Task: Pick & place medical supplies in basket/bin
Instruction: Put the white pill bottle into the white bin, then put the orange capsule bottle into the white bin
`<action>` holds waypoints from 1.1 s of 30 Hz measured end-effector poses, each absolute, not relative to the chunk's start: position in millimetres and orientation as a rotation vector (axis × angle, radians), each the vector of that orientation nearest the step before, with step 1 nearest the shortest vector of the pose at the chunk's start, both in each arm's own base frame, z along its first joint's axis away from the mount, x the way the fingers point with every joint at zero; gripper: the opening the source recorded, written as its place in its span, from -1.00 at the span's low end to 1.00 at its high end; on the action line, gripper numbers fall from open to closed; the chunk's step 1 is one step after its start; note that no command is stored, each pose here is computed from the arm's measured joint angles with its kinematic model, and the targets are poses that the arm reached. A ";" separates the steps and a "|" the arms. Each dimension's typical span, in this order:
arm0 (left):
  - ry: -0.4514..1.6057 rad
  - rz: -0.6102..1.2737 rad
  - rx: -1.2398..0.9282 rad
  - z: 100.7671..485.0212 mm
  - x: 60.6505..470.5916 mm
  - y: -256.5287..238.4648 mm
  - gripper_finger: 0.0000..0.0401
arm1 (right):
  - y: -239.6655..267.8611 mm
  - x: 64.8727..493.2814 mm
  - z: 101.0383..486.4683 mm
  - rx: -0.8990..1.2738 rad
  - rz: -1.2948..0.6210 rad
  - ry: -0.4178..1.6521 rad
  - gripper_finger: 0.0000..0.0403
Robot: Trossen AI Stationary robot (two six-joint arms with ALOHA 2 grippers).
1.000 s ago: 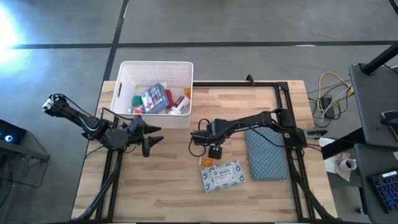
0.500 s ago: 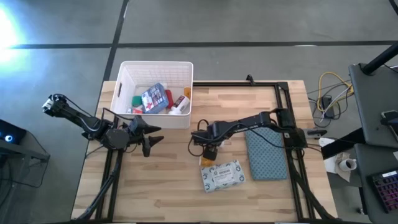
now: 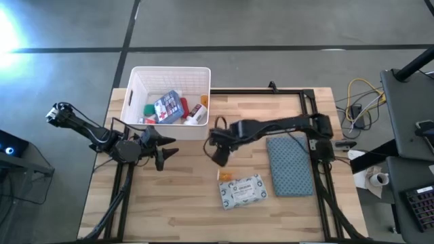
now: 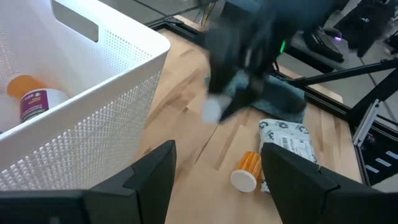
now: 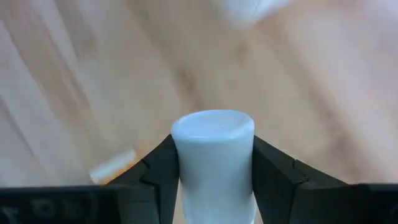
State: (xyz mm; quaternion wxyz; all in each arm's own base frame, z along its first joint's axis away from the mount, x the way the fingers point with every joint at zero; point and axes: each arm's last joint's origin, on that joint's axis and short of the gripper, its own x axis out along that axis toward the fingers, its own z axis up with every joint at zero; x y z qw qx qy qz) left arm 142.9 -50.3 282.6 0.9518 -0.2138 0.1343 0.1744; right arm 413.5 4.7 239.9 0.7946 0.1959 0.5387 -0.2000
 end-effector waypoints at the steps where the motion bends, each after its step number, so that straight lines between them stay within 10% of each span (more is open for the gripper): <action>1: 0.273 0.355 -0.435 282.7 142.8 -50.3 0.08 | 2.9 412.9 255.1 0.418 -0.463 1.098 -0.28; 12: 0.273 0.355 -0.434 282.5 143.1 -50.4 0.08 | -67.7 430.7 388.8 0.571 -0.506 0.323 -0.26; 22: 0.274 0.359 -0.453 282.1 142.9 -50.3 0.08 | -126.7 501.7 342.3 0.559 -0.371 0.343 0.12; 33: 0.280 0.366 -0.470 281.1 142.3 -50.0 0.08 | -112.9 464.9 353.8 0.492 -0.396 0.594 0.53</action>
